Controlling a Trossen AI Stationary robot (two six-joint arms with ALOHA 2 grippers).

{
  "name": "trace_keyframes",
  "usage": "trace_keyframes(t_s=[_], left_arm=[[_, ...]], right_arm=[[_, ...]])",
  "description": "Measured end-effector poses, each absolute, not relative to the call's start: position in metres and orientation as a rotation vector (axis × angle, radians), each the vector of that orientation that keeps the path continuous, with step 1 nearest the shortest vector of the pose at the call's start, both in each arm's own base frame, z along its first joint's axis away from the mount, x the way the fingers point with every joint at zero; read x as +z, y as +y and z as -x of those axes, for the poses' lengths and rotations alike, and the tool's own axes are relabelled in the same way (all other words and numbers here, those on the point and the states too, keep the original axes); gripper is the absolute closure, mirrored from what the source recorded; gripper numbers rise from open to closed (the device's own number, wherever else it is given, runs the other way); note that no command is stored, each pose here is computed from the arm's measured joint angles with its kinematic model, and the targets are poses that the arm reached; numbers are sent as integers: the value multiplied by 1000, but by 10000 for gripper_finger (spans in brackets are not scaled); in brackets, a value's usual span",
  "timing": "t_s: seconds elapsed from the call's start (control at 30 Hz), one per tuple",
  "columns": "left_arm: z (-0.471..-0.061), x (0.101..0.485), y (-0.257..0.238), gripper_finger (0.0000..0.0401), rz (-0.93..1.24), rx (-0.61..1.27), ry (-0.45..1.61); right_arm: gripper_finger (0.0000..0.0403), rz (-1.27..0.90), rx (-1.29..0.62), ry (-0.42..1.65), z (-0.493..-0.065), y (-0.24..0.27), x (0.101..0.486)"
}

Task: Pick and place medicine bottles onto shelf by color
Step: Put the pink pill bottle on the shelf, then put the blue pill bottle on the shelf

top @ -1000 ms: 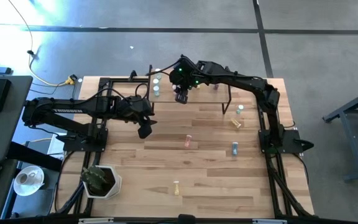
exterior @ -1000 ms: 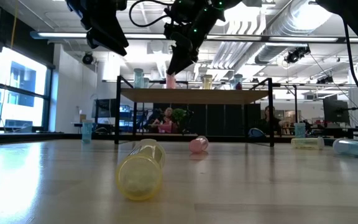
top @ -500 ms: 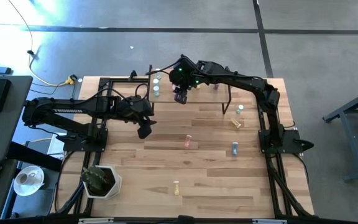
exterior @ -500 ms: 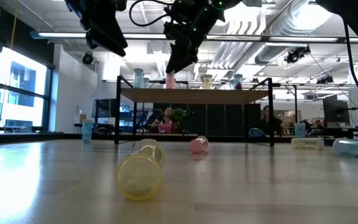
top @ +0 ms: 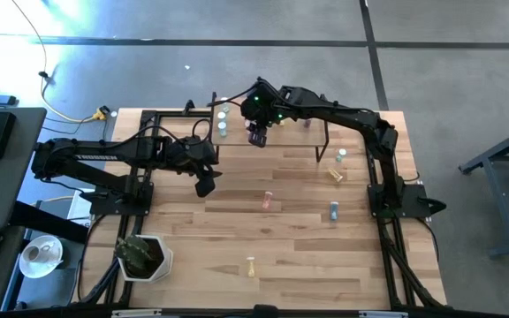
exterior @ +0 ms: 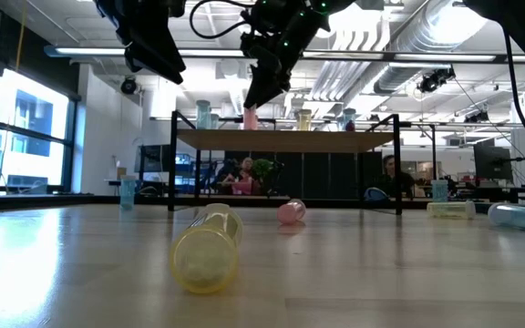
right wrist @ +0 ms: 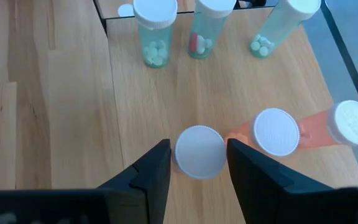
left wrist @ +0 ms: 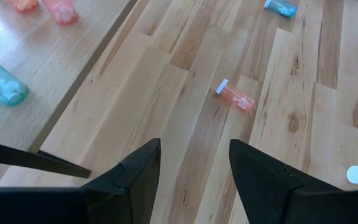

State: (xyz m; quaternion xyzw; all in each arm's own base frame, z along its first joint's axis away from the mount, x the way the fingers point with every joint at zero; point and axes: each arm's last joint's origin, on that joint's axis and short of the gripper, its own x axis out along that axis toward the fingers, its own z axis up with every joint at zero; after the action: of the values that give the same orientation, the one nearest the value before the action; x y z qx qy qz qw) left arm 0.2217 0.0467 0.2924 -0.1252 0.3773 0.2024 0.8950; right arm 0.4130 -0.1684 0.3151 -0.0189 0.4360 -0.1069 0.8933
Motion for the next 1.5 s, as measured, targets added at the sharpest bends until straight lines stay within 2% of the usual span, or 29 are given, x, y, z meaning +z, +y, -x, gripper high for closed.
trace_keyframes(t_s=[0.33,0.67,0.93,1.1,1.5], left_arm=[[-222,292,47,221,228,406,789],[-222,292,47,221,210,399,792],[-221,291,46,221,210,399,808],[-219,290,46,221,210,401,825],[-219,290,46,221,210,401,834]], right_arm=[[254,59,-215,899,-411,-168,319],[254,65,-224,861,-394,-161,346],[254,5,-192,983,-370,-149,356],[254,-83,-109,1082,-364,-134,348],[254,-138,-39,1250,-350,-93,294]])
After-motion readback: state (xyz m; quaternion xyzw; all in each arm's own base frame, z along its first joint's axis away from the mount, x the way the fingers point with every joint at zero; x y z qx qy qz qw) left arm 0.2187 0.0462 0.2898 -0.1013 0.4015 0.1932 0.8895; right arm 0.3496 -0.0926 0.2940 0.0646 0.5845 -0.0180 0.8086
